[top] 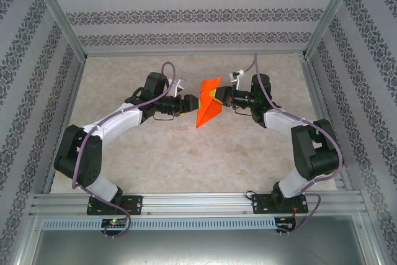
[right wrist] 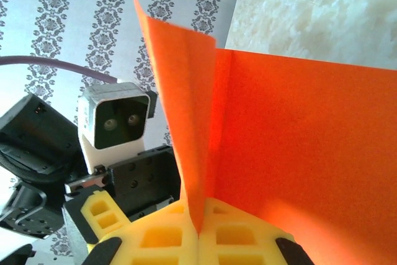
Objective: Fold a paper plane with a square sheet of paper (pick it up from the middle)
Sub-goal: Pick up the paper from the center of the table, then turn over the paper at the center of the table, then fold the wing for the fifth time at the center of the table.
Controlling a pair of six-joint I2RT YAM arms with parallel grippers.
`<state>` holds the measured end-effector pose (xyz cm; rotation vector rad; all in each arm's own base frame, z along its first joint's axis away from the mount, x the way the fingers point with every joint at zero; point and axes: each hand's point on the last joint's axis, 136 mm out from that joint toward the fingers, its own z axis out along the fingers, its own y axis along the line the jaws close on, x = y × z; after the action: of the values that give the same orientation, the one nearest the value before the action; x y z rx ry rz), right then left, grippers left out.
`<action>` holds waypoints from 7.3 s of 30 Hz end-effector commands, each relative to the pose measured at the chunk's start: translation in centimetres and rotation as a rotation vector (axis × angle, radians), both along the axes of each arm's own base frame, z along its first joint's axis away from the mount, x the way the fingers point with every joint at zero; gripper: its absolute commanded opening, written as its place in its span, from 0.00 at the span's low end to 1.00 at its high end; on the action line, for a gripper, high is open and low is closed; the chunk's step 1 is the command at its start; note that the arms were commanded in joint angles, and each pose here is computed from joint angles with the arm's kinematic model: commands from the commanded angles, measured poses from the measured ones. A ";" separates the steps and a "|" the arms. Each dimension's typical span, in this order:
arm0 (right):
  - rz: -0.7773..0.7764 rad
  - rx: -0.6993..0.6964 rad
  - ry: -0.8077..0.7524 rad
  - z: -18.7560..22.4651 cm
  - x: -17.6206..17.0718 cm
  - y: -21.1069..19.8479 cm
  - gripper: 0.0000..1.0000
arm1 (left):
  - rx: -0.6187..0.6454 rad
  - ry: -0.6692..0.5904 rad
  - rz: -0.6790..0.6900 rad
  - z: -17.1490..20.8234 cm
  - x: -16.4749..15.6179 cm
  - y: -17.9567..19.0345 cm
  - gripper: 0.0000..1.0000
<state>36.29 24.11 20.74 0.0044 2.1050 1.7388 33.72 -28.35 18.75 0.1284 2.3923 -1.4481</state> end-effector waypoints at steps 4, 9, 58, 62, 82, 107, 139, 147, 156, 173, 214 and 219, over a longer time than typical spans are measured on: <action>0.024 0.036 -0.077 2.9 0.0 0.5 0.00 | -0.171 -0.034 -0.019 3.0 0.7 -1.6 0.68; 0.024 0.042 -0.079 3.2 0.0 0.6 0.00 | -0.192 -0.026 -0.030 3.2 0.9 -2.0 0.66; -0.052 -0.069 -0.057 0.4 0.4 -1.0 0.44 | 0.121 -0.059 -0.066 0.6 0.6 -0.2 0.08; -0.092 -0.136 -0.061 -0.1 0.3 -2.3 0.47 | 0.437 -0.107 0.005 -1.1 0.9 3.8 0.08; -0.167 -0.200 -0.048 -0.1 0.4 -5.6 0.54 | 1.512 -0.366 -0.061 -7.3 0.7 7.8 0.07; -0.179 -0.214 -0.008 -1.7 0.3 -7.4 0.55 | 1.273 -0.417 -0.380 -12.3 -5.7 -3.9 0.57; 0.217 -0.390 0.094 -8.9 -7.3 9.4 0.24 | 0.539 0.060 0.187 -7.9 -1.9 11.6 0.40; 0.272 -0.567 0.141 -13.2 -8.3 10.2 0.16 | 0.485 0.097 0.187 -9.0 -2.4 11.7 0.42; 0.279 -0.686 0.199 -17.2 -9.3 8.4 0.12 | 0.448 0.117 0.166 -9.3 -2.4 10.9 0.44; 0.281 -0.685 0.218 -20.2 -9.6 6.7 0.07 | 0.375 0.172 0.102 -11.2 -2.2 7.8 0.43; 0.251 -0.641 0.209 -20.9 -9.5 4.5 0.03 | 0.326 0.153 -0.008 -13.3 -0.8 1.8 0.31; 0.249 -0.639 0.206 -20.7 -9.4 4.4 0.03 | 0.408 0.151 -0.001 -13.9 -0.7 2.8 0.31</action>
<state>27.28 30.35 1.67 -0.3116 2.7662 1.2416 32.53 -25.34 4.01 0.0522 2.7978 -1.0328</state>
